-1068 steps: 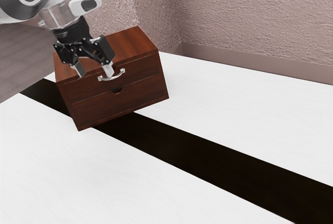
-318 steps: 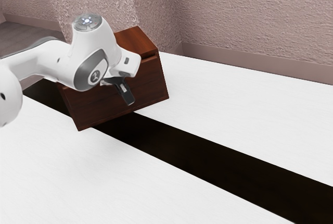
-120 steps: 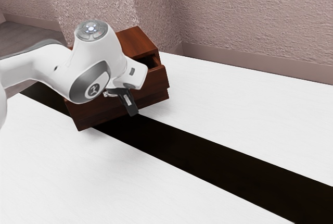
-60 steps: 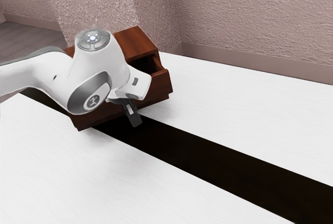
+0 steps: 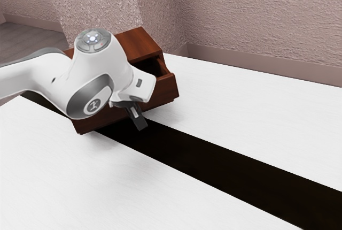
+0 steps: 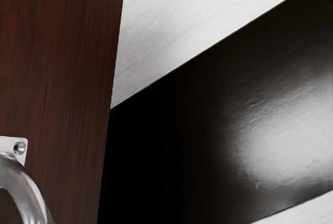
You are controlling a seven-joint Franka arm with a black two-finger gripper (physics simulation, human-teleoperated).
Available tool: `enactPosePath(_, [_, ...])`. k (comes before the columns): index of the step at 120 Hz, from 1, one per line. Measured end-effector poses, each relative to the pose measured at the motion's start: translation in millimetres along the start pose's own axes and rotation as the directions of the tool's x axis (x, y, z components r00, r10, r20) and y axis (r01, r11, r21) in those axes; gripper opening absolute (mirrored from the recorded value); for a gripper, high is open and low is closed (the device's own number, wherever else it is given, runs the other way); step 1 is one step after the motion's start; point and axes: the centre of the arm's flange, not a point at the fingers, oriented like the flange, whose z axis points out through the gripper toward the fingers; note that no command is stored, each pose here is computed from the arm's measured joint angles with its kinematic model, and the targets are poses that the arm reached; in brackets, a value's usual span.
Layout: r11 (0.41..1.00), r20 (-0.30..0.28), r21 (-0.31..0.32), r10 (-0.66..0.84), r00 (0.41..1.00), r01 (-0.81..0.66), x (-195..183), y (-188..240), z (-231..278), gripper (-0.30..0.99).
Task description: Pull the drawer handle with one arm to open the drawer
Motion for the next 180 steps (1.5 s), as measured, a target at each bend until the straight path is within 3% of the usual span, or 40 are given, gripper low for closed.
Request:
enactPosePath(10, [1.0,-0.002,-0.001,-0.006,1.0,0.006,0,0,-1,0.6])
enactPosePath(25, [1.0,0.006,-0.014,0.005,1.0,-0.005,0,13,4,0.7])
enactPosePath(73, [1.0,-0.005,-0.011,-0.009,1.0,0.009,2,20,-5,0.61])
enactPosePath(84, [1.0,-0.004,-0.014,-0.009,1.0,0.009,2,24,-4,0.68])
enactPosePath(106, [1.0,-0.003,-0.017,-0.018,1.0,0.018,3,27,-5,0.7])
enactPosePath(117, [1.0,-0.013,-0.006,-0.028,1.0,0.027,1,25,-17,0.51])
enactPosePath(131, [0.999,-0.021,0.002,-0.038,0.999,0.038,-1,22,-28,0.41])
enactPosePath(148, [0.999,-0.062,-0.005,0.039,0.997,-0.039,25,61,-47,0.56])
enactPosePath(164, [0.999,-0.069,0.006,0.036,0.997,-0.036,23,61,-58,0.62])
enactPosePath(180, [0.999,-0.128,0.035,0.014,0.992,-0.01,17,62,-133,0.65])
